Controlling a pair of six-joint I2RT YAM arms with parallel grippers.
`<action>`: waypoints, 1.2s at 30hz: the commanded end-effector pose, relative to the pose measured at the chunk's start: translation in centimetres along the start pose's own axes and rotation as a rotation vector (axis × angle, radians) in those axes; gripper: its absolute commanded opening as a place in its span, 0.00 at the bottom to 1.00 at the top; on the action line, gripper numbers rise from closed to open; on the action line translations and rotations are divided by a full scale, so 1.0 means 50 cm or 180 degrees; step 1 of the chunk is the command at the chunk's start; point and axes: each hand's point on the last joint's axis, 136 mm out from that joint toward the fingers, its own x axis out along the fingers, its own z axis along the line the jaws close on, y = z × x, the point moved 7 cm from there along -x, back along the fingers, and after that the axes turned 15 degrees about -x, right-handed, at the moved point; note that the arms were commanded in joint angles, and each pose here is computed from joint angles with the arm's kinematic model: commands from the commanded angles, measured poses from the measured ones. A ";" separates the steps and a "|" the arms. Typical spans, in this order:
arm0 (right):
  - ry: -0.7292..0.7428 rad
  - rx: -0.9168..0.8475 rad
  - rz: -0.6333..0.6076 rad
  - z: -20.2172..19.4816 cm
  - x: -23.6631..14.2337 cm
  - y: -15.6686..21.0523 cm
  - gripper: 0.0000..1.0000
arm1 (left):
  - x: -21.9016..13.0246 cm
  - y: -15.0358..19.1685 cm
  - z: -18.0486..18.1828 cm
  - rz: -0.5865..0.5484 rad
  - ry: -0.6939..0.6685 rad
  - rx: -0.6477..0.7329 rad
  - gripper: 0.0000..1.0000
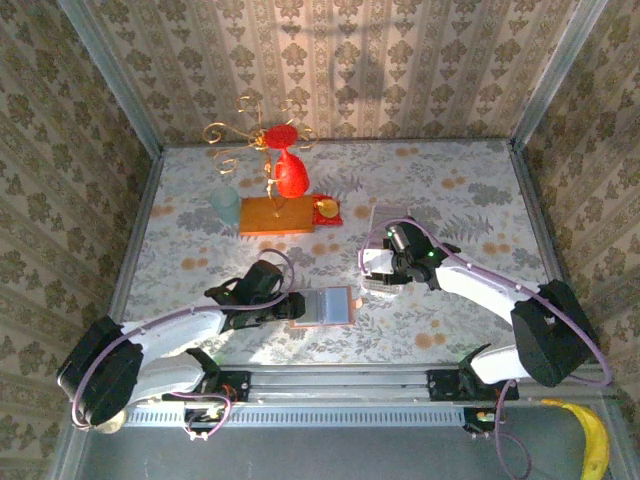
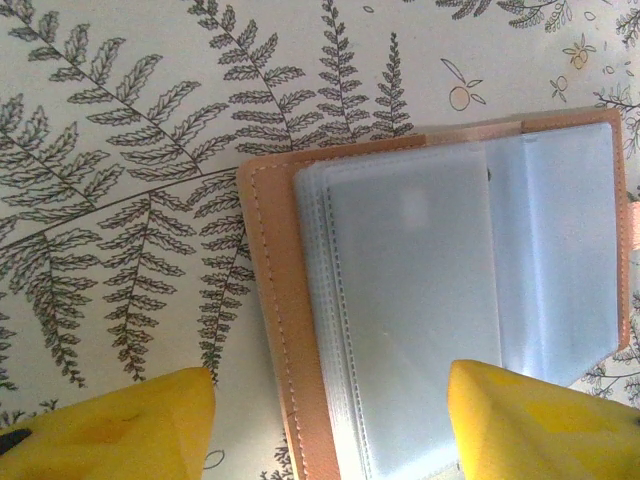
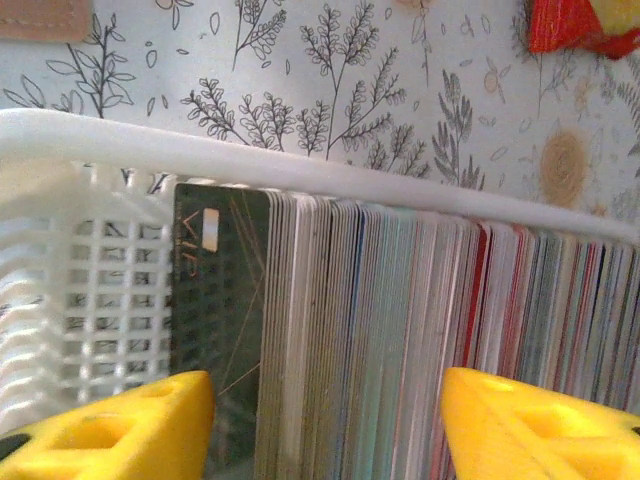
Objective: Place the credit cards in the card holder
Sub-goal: Pick up the credit card from the storage box.
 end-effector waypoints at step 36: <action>0.0109 -0.0164 -0.0040 0.013 -0.026 -0.005 0.17 | 0.001 0.011 0.010 0.0038 0.0016 -0.0121 0.56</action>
